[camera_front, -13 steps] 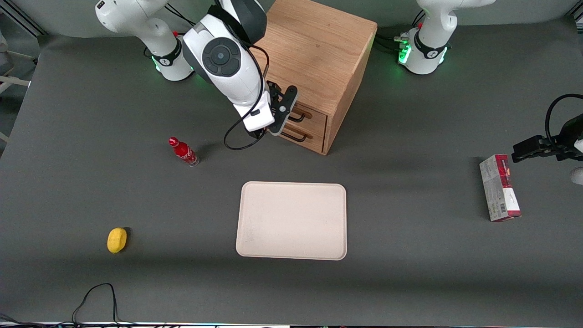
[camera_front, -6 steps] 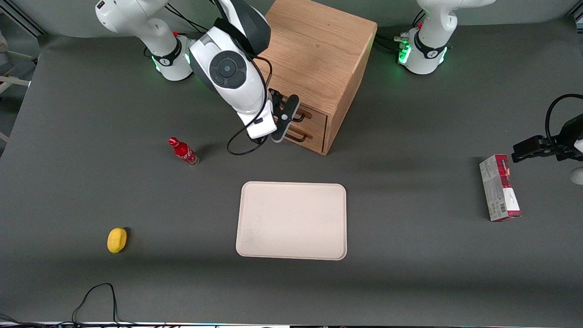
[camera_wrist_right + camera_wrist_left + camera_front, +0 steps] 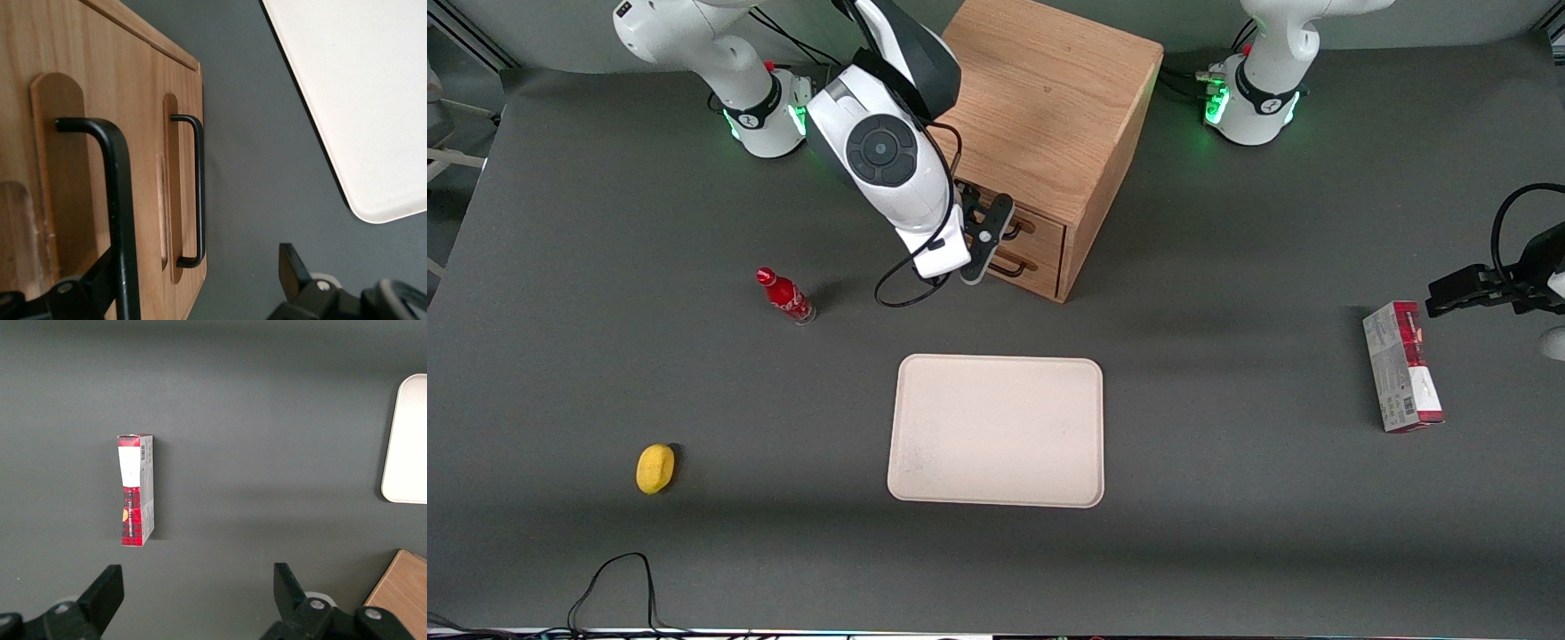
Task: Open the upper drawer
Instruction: 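Pull the upper drawer outward by its handle with the right gripper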
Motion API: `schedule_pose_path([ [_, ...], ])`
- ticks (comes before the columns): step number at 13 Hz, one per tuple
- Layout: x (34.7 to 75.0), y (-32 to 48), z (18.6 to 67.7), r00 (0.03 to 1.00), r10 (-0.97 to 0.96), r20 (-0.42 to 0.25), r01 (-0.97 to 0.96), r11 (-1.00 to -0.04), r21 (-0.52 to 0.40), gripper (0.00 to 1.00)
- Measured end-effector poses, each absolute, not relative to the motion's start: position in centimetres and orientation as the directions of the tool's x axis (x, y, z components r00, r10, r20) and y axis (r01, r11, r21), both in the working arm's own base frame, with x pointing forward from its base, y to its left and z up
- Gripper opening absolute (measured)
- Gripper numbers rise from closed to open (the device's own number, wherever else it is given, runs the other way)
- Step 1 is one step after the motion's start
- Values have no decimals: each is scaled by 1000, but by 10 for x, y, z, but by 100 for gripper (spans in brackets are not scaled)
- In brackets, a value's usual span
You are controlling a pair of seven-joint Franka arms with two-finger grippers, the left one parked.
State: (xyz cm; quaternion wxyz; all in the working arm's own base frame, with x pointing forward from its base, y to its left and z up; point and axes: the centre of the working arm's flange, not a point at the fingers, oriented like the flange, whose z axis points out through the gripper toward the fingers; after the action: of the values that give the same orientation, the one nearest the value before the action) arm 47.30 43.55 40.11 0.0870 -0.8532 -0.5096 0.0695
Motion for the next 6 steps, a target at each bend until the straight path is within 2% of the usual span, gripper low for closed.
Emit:
schedule_pose_path([
  [6,490,420,398,495,869,-29,851,-491,-185,100],
])
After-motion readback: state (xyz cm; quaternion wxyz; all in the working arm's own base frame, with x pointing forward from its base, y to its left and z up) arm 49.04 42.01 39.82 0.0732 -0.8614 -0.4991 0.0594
